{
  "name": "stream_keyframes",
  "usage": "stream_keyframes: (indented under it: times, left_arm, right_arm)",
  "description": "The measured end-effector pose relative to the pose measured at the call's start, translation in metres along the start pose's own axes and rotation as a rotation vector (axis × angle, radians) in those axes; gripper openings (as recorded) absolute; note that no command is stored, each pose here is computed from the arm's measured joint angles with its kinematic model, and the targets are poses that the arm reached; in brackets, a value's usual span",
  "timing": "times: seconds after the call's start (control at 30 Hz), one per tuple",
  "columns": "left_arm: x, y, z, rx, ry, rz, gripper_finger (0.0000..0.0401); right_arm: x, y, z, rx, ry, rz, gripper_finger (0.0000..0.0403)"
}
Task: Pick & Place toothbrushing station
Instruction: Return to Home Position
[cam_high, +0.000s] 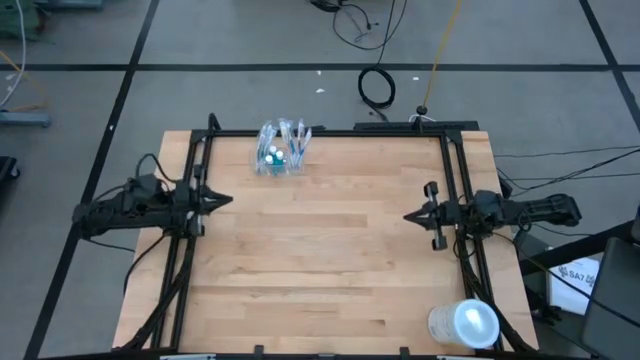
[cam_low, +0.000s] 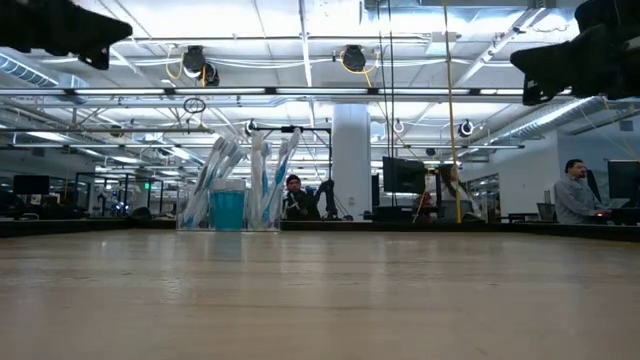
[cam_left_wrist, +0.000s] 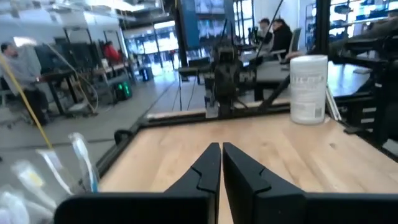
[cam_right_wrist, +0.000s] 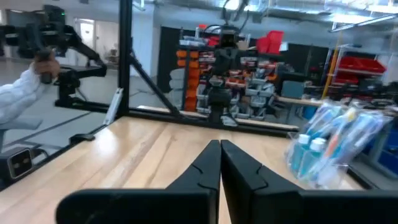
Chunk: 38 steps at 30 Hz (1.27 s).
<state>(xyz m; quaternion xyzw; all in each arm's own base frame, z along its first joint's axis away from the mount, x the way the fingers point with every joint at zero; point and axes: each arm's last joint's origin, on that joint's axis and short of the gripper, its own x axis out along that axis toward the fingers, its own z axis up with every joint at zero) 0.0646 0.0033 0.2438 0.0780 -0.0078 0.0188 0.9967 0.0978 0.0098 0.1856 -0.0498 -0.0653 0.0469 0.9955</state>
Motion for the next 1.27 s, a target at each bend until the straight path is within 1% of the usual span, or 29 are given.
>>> stream_keyframes:
  times: [0.07,0.17,0.27,0.37,0.5,0.6,0.7,0.8,0.9,1.27]
  left_arm:
    - [0.002,-0.001,-0.002,0.025,-0.012,-0.001,0.0019]
    - [0.011,-0.003,-0.019,0.042,-0.001,0.001,0.0006]
    - [0.017,-0.004,-0.025,0.043,-0.093,0.012,0.0005]
    - [0.025,-0.007,-0.045,0.019,-0.086,0.010,0.0016]
    - [0.028,-0.008,-0.052,-0.001,-0.165,0.021,0.0020]
    - [0.031,-0.010,-0.064,-0.055,-0.116,0.010,0.0021]
    - [0.031,-0.010,-0.065,-0.111,-0.103,-0.005,0.0021]
    - [0.031,-0.011,-0.066,-0.138,-0.094,-0.040,0.0021]
    - [0.031,-0.012,-0.067,-0.165,-0.078,-0.046,0.0021]
    - [0.031,-0.012,-0.069,-0.149,-0.060,-0.047,0.0021]
  right_arm:
    - [-0.002,0.000,-0.004,0.000,0.008,0.004,0.0003]
    - [-0.003,0.001,-0.004,0.004,-0.005,0.030,0.0004]
    - [-0.003,0.002,-0.006,0.020,0.010,0.058,0.0004]
    - [-0.003,0.002,-0.006,0.038,0.013,0.053,0.0004]
    - [-0.003,0.002,-0.007,0.037,0.020,0.053,0.0004]
    - [-0.003,0.002,-0.008,0.037,0.031,0.054,0.0004]
    - [-0.003,0.002,-0.009,0.039,0.043,0.055,0.0004]
    - [-0.003,0.002,-0.009,0.037,0.041,0.055,0.0004]
    - [-0.003,0.002,-0.009,0.034,0.041,0.055,0.0004]
    - [-0.003,0.002,-0.009,0.040,0.041,0.054,0.0004]
